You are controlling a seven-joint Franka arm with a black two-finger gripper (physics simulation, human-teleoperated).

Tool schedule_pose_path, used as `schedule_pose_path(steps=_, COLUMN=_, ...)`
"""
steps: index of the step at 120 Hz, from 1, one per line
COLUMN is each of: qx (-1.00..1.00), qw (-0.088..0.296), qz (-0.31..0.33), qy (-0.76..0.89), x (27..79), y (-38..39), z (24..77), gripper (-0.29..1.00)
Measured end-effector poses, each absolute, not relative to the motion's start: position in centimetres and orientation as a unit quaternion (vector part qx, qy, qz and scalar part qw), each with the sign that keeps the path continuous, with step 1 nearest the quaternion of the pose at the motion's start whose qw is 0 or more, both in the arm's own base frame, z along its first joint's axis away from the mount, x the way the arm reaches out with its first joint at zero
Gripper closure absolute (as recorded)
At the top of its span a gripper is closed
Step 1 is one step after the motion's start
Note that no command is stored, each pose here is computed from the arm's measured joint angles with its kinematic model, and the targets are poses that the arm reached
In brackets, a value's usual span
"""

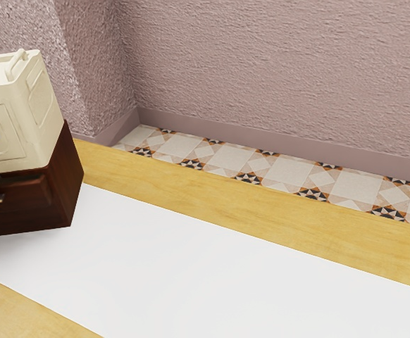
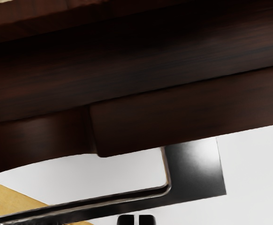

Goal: Push the drawer handle with one arm to close the drawer

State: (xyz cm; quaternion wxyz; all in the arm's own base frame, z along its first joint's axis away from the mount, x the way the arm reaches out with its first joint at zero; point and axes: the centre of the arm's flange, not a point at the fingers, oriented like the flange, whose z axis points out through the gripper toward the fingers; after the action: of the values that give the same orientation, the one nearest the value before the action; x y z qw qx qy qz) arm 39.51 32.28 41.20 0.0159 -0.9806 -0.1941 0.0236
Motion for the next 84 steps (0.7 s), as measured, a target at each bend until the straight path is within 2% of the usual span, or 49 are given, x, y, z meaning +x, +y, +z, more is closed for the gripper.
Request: schedule_pose_path(steps=84, qx=-0.997, qw=0.010, qz=0.039, qy=-0.065, x=40.1, y=35.7, z=41.0, gripper=0.77)
